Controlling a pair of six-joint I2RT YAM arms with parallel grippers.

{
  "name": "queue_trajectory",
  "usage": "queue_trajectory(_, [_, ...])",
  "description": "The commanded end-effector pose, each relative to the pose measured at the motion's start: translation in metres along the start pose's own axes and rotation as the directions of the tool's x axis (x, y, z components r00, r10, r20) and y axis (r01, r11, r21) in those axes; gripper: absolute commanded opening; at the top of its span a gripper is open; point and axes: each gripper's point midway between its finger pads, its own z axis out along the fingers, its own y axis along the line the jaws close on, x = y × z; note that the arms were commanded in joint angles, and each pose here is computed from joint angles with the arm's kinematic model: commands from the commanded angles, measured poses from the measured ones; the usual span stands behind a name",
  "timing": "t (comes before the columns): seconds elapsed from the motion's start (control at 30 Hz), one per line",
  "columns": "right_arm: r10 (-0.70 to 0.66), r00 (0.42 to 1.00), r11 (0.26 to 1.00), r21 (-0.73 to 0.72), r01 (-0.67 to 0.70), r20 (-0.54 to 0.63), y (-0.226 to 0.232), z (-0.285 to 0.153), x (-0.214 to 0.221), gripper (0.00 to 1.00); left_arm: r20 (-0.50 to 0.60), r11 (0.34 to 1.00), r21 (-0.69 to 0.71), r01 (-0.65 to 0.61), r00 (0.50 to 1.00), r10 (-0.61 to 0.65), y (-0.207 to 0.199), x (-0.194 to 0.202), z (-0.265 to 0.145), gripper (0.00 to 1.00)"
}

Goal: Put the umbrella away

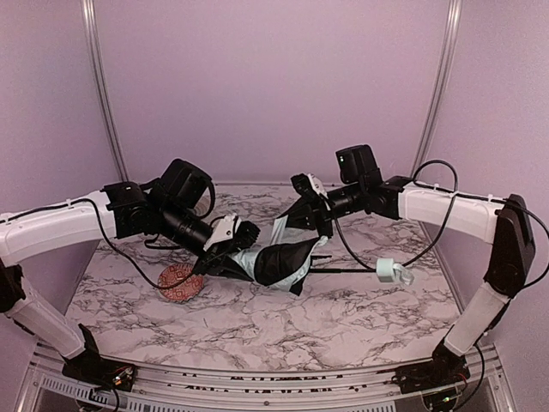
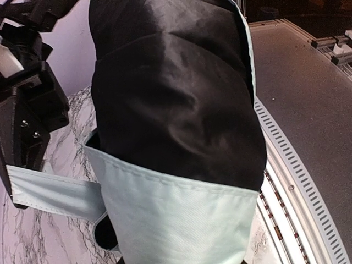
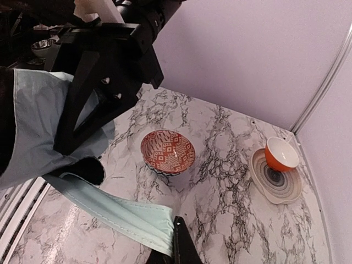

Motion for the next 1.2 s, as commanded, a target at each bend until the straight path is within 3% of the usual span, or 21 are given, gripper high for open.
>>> queue_trajectory(0.0, [-0.196, 0.976, 0.958, 0.191, 0.212, -0.099, -0.056, -0.059, -0.036, 0.00, -0.157, 0.861, 0.475, 0.183, 0.980, -0.122, -0.126, 0.035, 0.004, 0.00])
queue_trajectory(0.13, [-0.274, 0.941, 0.927, 0.208, 0.313, -0.197, -0.044, -0.057, -0.040, 0.00, -0.336, 0.868, 0.445, 0.220, 0.940, -0.066, -0.129, 0.071, 0.017, 0.00])
queue_trajectory(0.23, [-0.352, 0.895, 0.849, 0.308, 0.428, -0.273, -0.043, -0.048, -0.045, 0.00, -0.419, 0.875, 0.425, 0.232, 0.907, -0.037, -0.125, 0.091, 0.025, 0.00])
queue_trajectory(0.33, [-0.377, 0.889, 0.796, 0.399, 0.455, -0.260, -0.046, -0.046, -0.059, 0.00, -0.483, 0.885, 0.397, 0.243, 0.875, -0.023, -0.119, 0.106, 0.033, 0.00])
queue_trajectory(0.47, [-0.378, 0.893, 0.799, 0.401, 0.447, -0.242, -0.037, -0.032, -0.070, 0.00, -0.554, 0.920, 0.289, 0.264, 0.830, -0.064, -0.100, 0.123, 0.044, 0.00])
queue_trajectory(0.6, [-0.408, 0.901, 0.822, 0.368, 0.434, -0.151, 0.022, -0.002, -0.067, 0.00, -0.528, 0.911, 0.223, 0.346, 0.829, -0.186, -0.086, 0.138, 0.059, 0.00])
queue_trajectory(0.77, [-0.293, 0.953, 0.914, 0.269, 0.302, -0.074, 0.086, 0.035, -0.039, 0.00, -0.515, 0.855, 0.138, 0.500, 0.773, -0.370, -0.063, 0.165, 0.076, 0.00])
queue_trajectory(0.9, [-0.188, 0.978, 0.947, 0.248, 0.206, -0.095, 0.104, 0.041, -0.011, 0.00, -0.473, 0.837, 0.129, 0.532, 0.775, -0.420, -0.053, 0.171, 0.084, 0.00])
queue_trajectory(1.17, [-0.212, 0.974, 0.958, 0.183, 0.223, -0.078, 0.133, 0.073, -0.007, 0.00, -0.409, 0.808, 0.074, 0.584, 0.757, -0.510, -0.028, 0.179, 0.102, 0.00])
